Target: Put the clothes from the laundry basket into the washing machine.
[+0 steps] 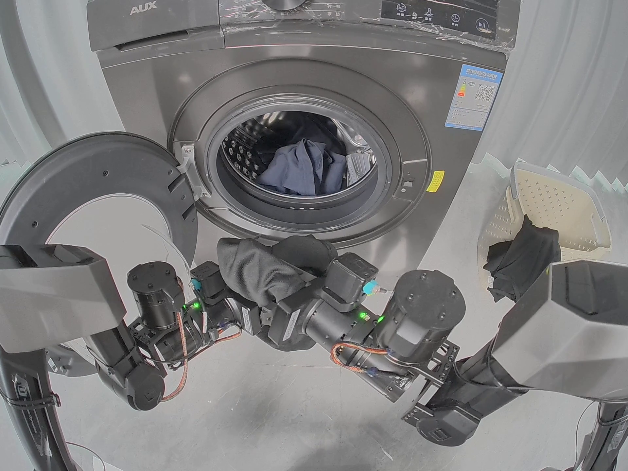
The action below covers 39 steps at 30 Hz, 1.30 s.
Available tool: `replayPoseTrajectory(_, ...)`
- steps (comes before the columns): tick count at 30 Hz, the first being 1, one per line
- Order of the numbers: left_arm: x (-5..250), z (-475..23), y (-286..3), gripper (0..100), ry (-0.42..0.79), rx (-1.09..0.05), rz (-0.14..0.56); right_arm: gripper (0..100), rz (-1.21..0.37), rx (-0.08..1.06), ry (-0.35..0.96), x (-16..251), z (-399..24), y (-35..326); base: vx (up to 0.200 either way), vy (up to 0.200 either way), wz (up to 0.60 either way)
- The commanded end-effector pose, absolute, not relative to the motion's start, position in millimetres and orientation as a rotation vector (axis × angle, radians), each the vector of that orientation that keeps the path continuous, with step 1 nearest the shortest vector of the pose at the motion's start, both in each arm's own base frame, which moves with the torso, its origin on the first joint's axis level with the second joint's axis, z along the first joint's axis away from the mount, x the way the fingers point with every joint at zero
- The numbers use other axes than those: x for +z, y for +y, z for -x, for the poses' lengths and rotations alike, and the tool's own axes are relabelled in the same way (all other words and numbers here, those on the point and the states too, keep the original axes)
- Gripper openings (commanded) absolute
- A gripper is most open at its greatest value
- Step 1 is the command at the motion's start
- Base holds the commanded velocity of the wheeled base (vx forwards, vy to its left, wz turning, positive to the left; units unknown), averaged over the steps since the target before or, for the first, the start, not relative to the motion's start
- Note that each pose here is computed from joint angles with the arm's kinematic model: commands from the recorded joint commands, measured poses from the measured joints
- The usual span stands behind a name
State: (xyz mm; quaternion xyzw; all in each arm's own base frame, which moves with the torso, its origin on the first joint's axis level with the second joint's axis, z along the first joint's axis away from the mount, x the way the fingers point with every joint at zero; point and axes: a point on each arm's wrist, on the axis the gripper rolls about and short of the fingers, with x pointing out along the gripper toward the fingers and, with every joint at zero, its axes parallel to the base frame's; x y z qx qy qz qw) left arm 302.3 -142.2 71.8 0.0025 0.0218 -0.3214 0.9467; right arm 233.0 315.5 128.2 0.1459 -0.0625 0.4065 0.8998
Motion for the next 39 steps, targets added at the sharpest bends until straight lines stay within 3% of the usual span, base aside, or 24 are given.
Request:
replayPoseTrajectory(1, 68.1, -303.7, -143.6, 100, 0.05, -0.656, -0.005, 0, -0.308, 0.862, -0.128, 131.6, -223.8, 316.4, 0.0, 0.0, 0.0)
replayPoseTrajectory(2, 67.1, -303.5, -144.6, 0, 0.053, -0.658, -0.005, 0, -0.313, 0.866, -0.125, 131.6, -222.8, 317.1, 0.0, 0.0, 0.0)
replayPoseTrajectory(12, 70.9, -309.3, -143.0, 0, 0.033, -0.636, 0.012, 0, -0.322, 0.85, -0.14, 136.7, -226.8, 311.4, 0.0, 0.0, 0.0)
replayPoseTrajectory(21, 116.3, -310.0, -139.0, 0, -0.101, -0.575, 0.104, 0, -0.255, 0.669, -0.023, 104.1, -267.7, 272.4, 0.0, 0.0, 0.0)
replayPoseTrajectory(28, 128.1, -300.0, -144.7, 0, -0.126, -0.605, 0.122, 0, -0.231, 0.676, 0.012, 84.8, -268.6, 279.3, 0.0, 0.0, 0.0)
replayPoseTrajectory(36, 130.9, -296.4, -146.4, 0, -0.132, -0.614, 0.123, 0, -0.244, 0.708, -0.014, 91.6, -260.6, 283.1, 0.0, 0.0, 0.0)
replayPoseTrajectory(37, 131.6, -295.9, -146.1, 0, -0.134, -0.614, 0.122, 100, -0.247, 0.708, -0.02, 95.3, -259.0, 281.3, 0.0, 0.0, 0.0)
replayPoseTrajectory(39, 132.0, -295.3, -145.3, 0, -0.134, -0.612, 0.122, 100, -0.246, 0.71, -0.022, 100.4, -254.6, 276.4, 0.0, 0.0, 0.0)
